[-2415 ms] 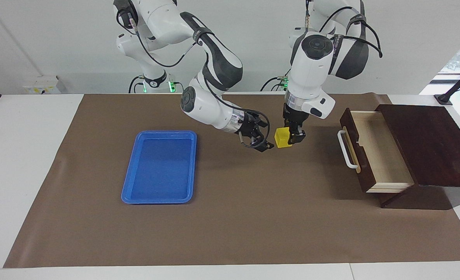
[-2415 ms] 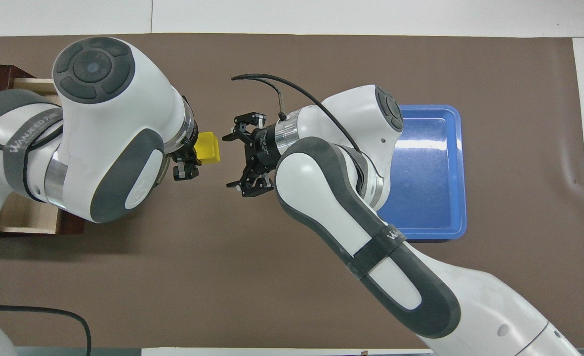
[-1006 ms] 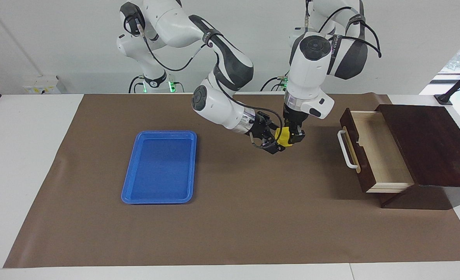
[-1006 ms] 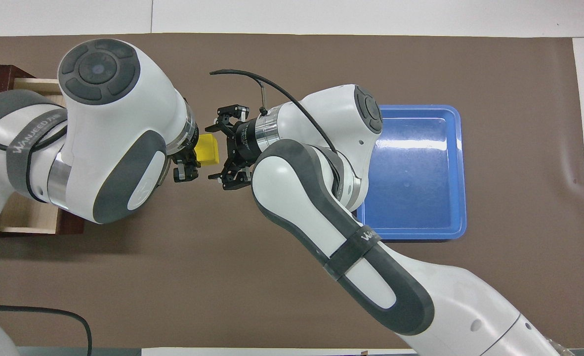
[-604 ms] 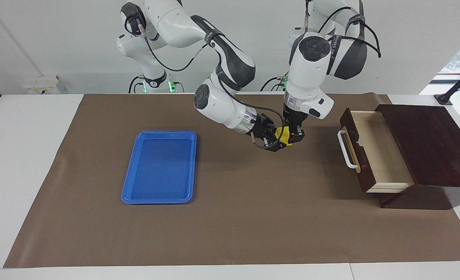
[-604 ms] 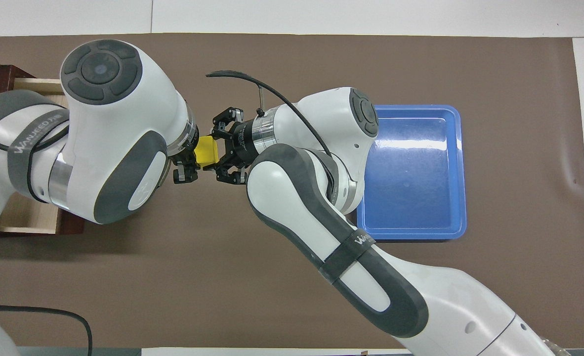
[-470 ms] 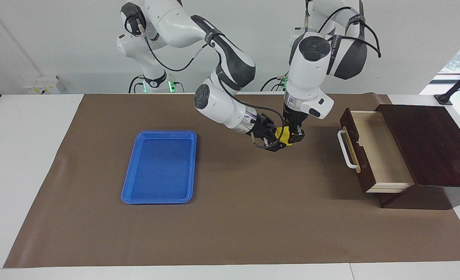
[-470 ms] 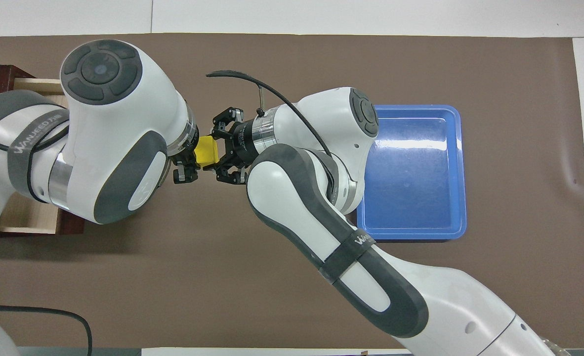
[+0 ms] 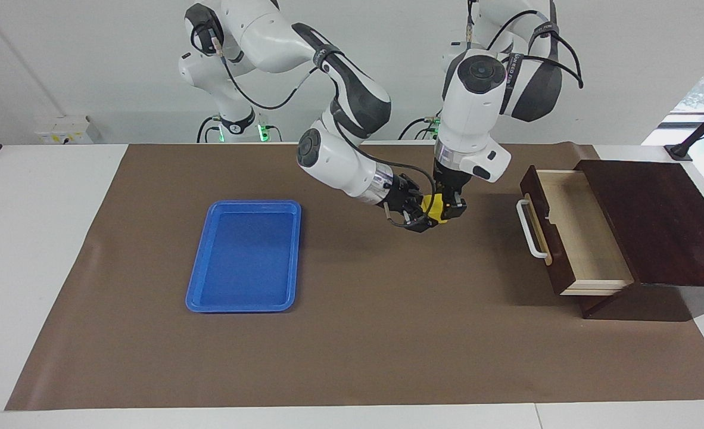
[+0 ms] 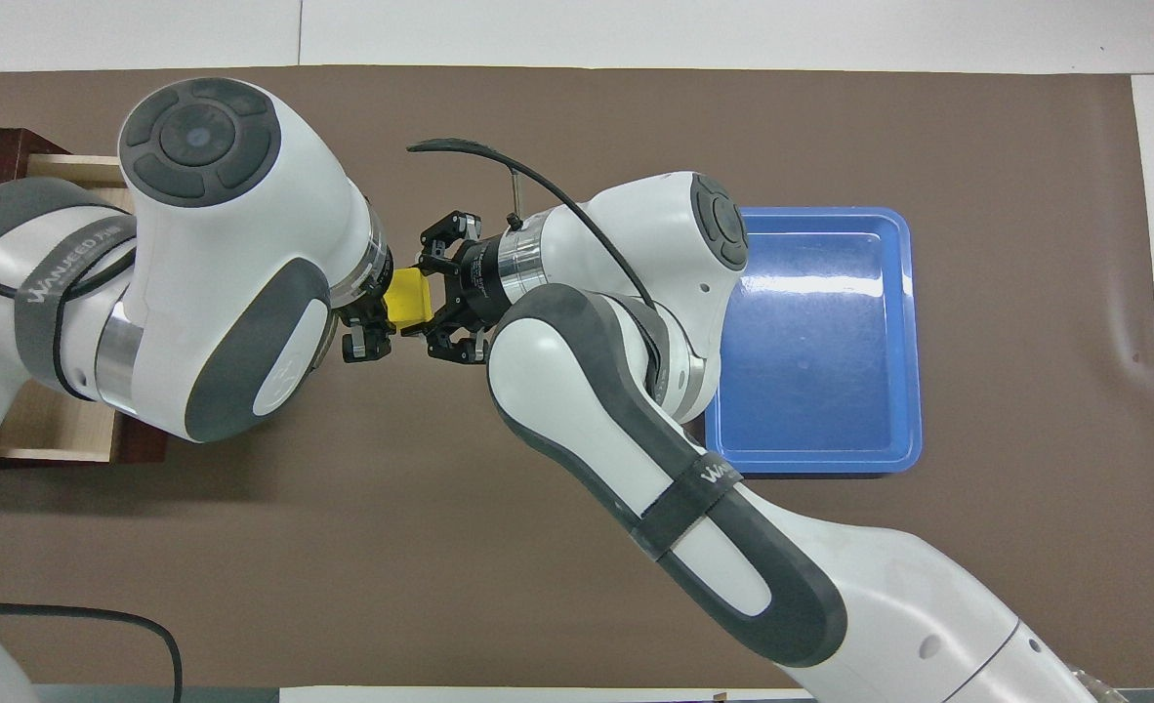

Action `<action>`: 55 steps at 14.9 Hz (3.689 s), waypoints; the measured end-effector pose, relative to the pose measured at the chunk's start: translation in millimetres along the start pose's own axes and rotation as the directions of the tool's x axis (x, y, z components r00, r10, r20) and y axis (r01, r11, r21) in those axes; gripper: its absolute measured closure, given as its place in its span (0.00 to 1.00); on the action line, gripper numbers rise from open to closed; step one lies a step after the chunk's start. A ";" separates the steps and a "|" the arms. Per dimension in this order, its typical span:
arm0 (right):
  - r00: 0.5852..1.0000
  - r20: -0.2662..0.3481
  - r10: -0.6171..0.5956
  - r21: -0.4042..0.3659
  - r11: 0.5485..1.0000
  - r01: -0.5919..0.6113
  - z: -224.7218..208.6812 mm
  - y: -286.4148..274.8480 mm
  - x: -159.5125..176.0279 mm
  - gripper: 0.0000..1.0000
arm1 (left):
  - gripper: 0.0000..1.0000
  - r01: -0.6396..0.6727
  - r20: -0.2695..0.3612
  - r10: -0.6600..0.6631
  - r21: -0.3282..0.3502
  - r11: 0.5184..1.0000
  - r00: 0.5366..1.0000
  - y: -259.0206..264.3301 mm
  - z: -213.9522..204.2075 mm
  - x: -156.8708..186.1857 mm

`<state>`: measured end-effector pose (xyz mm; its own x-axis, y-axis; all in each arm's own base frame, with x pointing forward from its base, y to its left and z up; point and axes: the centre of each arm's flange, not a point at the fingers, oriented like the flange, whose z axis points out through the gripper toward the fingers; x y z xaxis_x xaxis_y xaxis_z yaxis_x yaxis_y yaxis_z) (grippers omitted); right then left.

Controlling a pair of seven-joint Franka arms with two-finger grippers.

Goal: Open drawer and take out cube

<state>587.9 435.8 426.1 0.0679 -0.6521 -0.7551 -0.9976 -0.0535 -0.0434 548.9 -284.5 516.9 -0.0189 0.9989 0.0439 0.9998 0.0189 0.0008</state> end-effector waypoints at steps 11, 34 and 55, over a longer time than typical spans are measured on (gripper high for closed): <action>0.999 -0.007 0.043 -0.001 0.999 -0.043 -25.0 -19.6 24.6 0.44 | 0.00 -0.040 -0.015 0.040 0.032 0.999 0.999 26.6 25.6 67.0; 0.988 -0.146 -0.058 -0.033 0.998 0.053 -195.9 95.2 343.2 0.44 | 0.00 -0.245 -0.056 0.241 -0.073 0.967 0.969 45.2 74.0 360.0; 0.988 -0.151 -0.021 -0.045 0.999 0.015 -165.4 138.8 364.8 0.44 | 0.00 -0.905 -0.012 0.905 -0.024 0.424 0.424 20.9 -52.3 288.2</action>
<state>476.3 65.4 252.8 0.0900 -0.7575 -0.6466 -0.9950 -0.0967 -0.0253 564.4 1.5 581.9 0.8972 0.4405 0.0313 0.4411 -0.8973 -0.0153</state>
